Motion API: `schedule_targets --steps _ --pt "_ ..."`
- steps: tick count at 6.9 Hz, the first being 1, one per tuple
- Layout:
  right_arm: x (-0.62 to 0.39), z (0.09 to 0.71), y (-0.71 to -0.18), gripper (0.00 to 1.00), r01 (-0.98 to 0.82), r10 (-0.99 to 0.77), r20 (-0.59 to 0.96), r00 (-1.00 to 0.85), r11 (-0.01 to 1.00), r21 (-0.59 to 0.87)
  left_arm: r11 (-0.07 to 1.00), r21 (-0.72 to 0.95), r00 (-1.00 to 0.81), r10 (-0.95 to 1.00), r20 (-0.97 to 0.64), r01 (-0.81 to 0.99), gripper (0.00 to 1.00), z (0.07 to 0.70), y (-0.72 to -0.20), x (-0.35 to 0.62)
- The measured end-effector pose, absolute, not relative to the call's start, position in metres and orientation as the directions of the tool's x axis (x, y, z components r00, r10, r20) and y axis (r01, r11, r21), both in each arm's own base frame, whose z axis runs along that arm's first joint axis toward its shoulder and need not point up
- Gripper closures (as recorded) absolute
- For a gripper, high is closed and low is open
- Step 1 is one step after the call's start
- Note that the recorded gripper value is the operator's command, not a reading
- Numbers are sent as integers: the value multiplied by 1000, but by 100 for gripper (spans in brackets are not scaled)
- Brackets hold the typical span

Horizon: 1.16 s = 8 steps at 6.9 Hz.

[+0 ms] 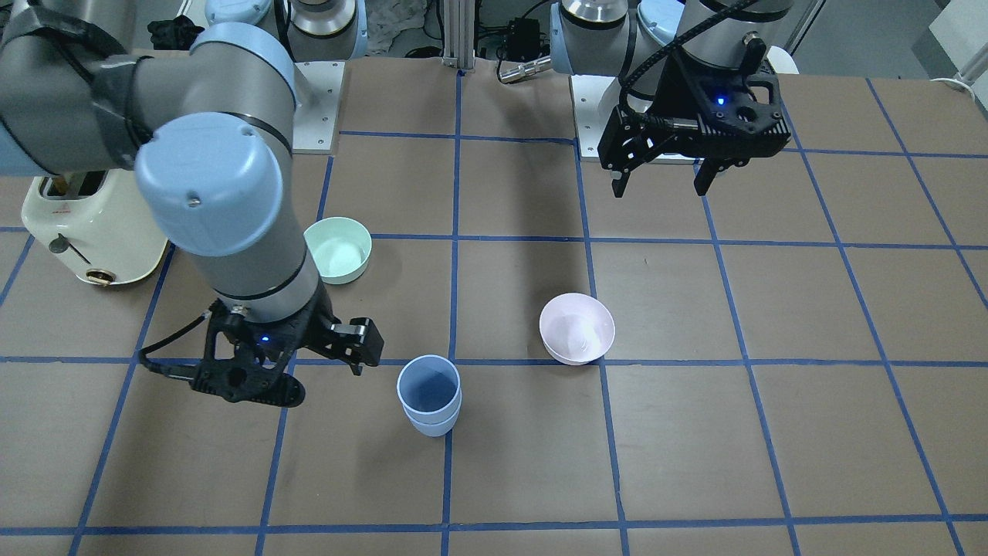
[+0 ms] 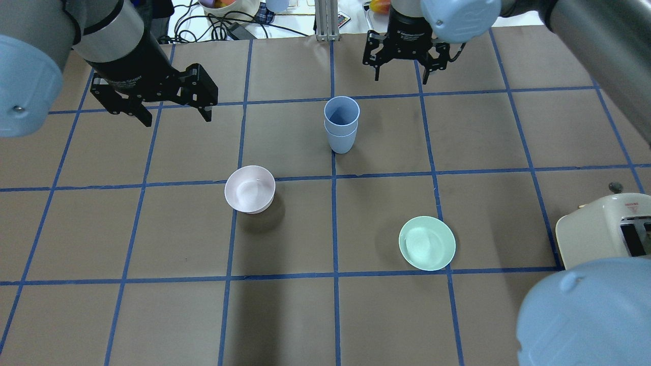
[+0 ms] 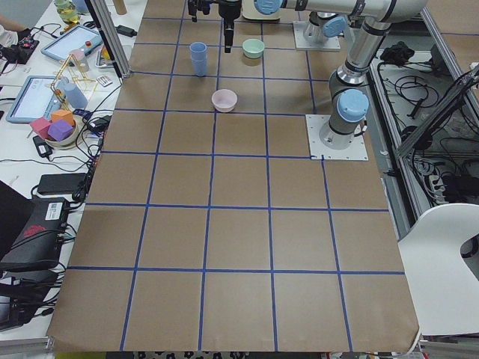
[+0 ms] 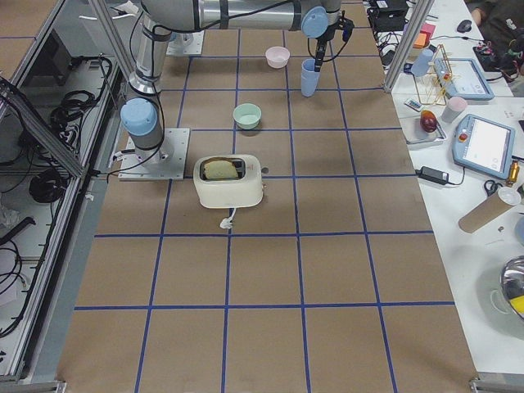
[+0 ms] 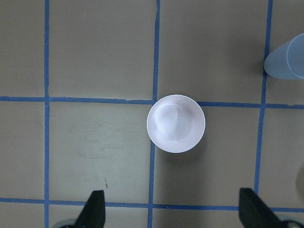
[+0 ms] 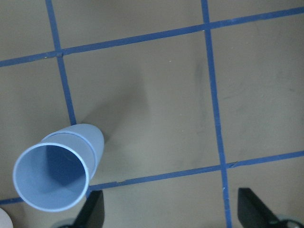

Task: Stack blue cups with both arms

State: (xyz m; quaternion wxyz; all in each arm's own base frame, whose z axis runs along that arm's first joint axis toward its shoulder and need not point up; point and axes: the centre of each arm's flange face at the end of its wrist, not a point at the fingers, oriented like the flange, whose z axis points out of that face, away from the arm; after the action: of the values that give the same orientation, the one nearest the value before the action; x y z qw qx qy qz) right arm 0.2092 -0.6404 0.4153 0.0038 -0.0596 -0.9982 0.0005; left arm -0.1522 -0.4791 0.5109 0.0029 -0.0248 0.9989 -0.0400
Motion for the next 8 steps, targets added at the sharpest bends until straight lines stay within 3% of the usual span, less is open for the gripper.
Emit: schedule_targets --steps 5,8 --pt "125 468 -541 0 63 62 5 -998 997 53 996 -77 -999 -48 -4 -47 0 509 -479 -153" --pt "127 464 -528 0 68 68 6 -998 996 61 996 -73 -999 -48 -4 -47 0 509 -478 -153"
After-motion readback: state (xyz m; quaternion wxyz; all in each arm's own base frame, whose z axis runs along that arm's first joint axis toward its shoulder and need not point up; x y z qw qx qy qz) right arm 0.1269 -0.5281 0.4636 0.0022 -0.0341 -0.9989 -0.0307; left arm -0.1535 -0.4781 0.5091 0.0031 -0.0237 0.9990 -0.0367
